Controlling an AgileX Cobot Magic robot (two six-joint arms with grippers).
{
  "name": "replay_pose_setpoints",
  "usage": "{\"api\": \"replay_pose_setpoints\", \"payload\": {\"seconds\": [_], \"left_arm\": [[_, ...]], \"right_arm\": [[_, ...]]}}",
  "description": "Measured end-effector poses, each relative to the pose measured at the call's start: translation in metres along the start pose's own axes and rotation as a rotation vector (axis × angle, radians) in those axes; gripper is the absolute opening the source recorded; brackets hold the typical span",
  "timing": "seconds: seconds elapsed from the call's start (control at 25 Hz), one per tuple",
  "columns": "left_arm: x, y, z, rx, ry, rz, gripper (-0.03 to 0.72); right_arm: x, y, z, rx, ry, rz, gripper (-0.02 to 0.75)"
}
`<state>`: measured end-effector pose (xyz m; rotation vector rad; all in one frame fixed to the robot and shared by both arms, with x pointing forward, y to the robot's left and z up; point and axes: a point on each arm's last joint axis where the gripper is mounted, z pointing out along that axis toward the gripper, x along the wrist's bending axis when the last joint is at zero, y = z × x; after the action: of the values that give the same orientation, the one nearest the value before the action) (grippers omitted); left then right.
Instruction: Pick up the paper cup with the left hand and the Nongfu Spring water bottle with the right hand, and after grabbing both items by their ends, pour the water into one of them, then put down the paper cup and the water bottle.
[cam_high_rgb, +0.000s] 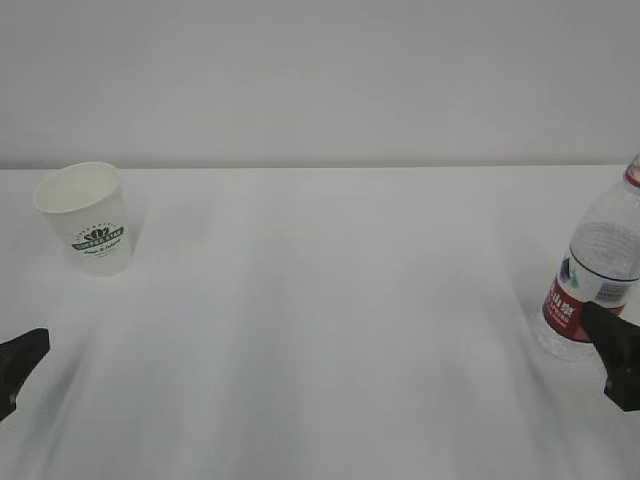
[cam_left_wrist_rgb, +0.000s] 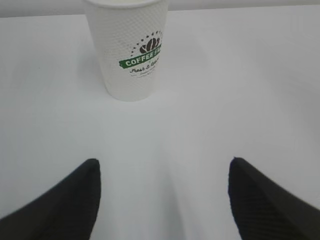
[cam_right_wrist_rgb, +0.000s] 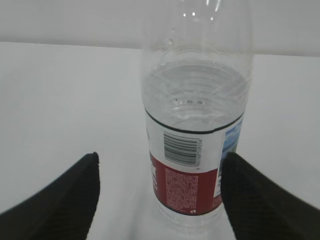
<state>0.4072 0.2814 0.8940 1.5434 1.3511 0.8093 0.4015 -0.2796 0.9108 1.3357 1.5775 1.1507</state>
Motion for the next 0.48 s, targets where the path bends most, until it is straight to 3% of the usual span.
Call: {"api": "replay_pose_setpoints", "payload": {"seconds": [0.28,0.48], "left_arm": [[0.0004,0.0024,0.0022,-0.012,0.000,0.002,0.579],[-0.0031,0.0055,0.0052,-0.025,-0.045,0.024,0.579]], "right_arm": [[-0.0001,-0.0082,0.0042,0.041,0.003,0.003,0.565],[-0.0015,-0.0072,0.0044,0.028,-0.013,-0.022,0.509]]}}
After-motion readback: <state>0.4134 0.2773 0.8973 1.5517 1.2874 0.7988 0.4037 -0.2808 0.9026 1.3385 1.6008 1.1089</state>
